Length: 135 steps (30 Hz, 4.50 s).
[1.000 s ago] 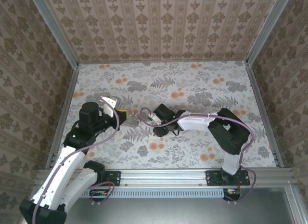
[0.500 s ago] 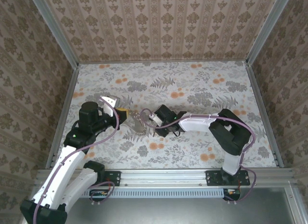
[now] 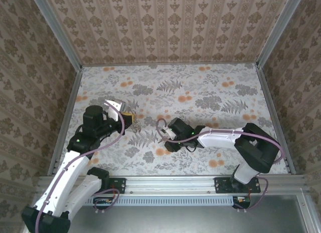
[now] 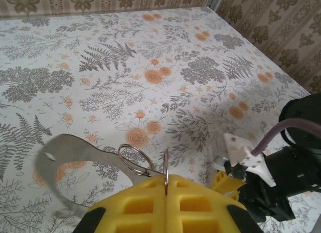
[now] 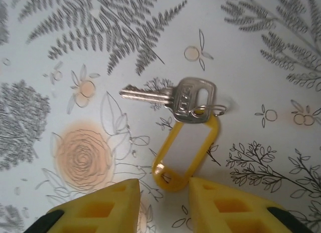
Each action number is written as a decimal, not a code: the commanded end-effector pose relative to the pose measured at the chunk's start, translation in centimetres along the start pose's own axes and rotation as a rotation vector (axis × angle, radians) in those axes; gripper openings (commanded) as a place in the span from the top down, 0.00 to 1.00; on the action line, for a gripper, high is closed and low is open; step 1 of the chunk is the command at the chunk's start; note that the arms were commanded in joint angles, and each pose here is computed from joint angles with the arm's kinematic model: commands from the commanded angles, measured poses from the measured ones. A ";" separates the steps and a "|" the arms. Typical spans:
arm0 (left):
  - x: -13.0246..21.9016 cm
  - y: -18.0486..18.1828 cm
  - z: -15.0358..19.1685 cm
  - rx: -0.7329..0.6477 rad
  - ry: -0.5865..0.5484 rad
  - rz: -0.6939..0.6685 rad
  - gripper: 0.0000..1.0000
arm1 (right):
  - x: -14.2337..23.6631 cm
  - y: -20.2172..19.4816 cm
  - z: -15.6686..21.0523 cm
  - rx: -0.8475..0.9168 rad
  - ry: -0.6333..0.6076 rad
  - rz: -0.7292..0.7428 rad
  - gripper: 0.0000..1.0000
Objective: Put the keys on the keyring
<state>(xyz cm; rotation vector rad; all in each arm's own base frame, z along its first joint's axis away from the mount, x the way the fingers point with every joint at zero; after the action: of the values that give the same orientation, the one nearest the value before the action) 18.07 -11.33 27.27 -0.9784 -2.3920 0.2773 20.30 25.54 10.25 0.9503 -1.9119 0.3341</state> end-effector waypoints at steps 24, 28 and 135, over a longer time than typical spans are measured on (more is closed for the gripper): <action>0.8 -0.3 -0.7 -0.004 -0.053 0.008 1.00 | -1.0 -0.8 -4.4 0.045 0.036 0.112 0.52; 0.8 -0.4 -0.7 -0.005 -0.056 0.006 1.00 | -1.7 -0.6 -4.5 0.056 0.067 0.128 0.54; 1.7 -0.4 -0.8 -0.020 -0.061 -0.049 1.00 | -3.8 -1.2 -4.1 0.101 0.150 0.296 0.79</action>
<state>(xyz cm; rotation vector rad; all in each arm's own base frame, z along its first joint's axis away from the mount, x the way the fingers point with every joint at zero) 17.52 -10.59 27.74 -0.9204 -2.4483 0.2648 24.95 29.24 9.34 0.7165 -1.9418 0.6096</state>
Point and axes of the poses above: each hand's point on the last joint's axis, 136 mm out from that joint toward the fingers, its own x axis back along the fingers, its own y axis along the line the jaws close on, z = x × y, the point moved 8 cm from there along x, back along the fingers, and after that the axes turned 5 degrees about x, right-handed, at the moved point
